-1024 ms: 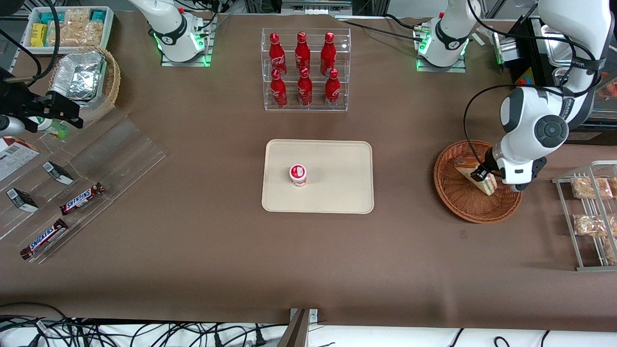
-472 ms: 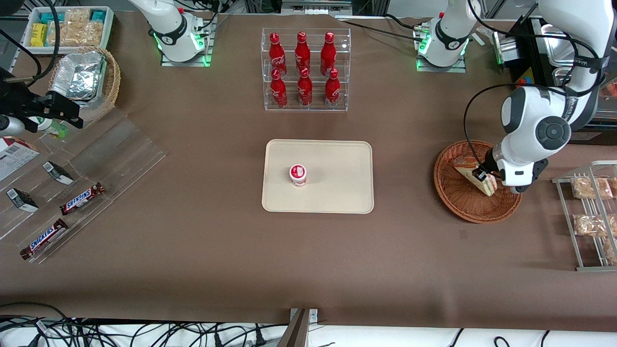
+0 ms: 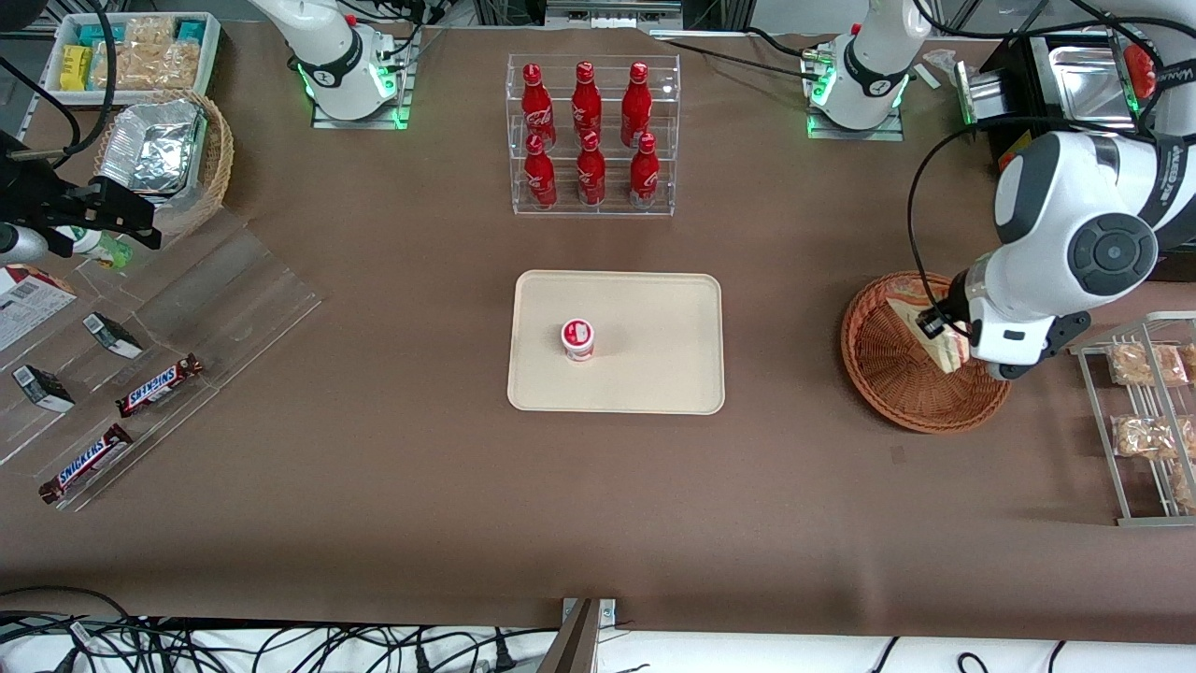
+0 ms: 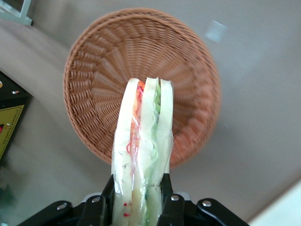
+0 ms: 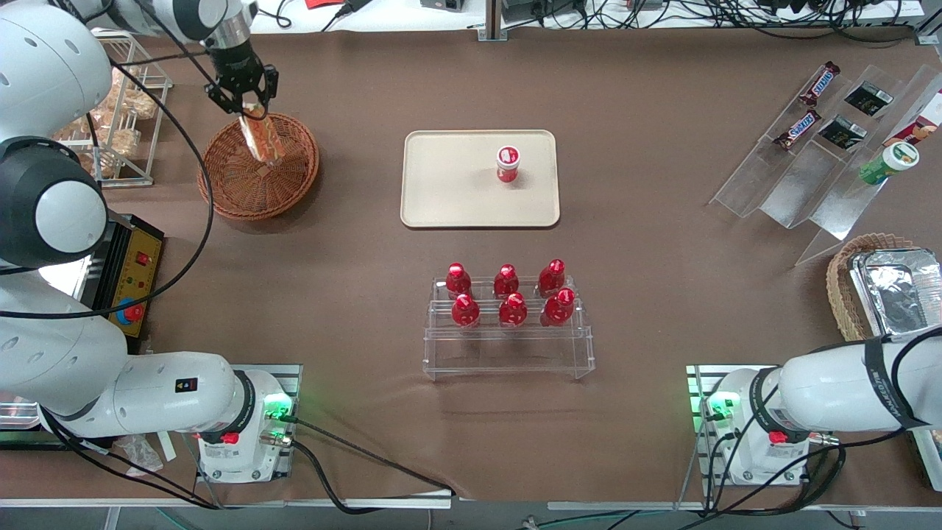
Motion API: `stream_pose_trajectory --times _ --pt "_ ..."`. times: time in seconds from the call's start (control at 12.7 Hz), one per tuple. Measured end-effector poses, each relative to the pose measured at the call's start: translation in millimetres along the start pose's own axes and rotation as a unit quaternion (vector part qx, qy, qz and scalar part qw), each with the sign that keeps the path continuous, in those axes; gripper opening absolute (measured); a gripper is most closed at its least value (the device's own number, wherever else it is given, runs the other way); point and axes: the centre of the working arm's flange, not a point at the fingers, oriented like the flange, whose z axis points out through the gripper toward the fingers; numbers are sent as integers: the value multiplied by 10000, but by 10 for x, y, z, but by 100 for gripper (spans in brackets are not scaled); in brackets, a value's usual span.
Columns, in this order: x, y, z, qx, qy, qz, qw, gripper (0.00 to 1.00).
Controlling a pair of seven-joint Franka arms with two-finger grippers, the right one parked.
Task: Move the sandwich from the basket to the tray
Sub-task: 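Carry the held sandwich over the cream tray beside the cup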
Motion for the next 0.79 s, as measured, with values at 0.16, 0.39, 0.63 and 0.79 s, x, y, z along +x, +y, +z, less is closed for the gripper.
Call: stream_pose_trajectory --times 0.16,0.39,0.63,0.79 --pt "-322 319 -167 -5 22 741 9972 40" --pt "-821 834 -168 -103 76 1489 9888 41" --pt "-1214 1312 27 -212 44 1994 9797 41" --pt "-1413 1541 157 -240 32 2191 9754 41"
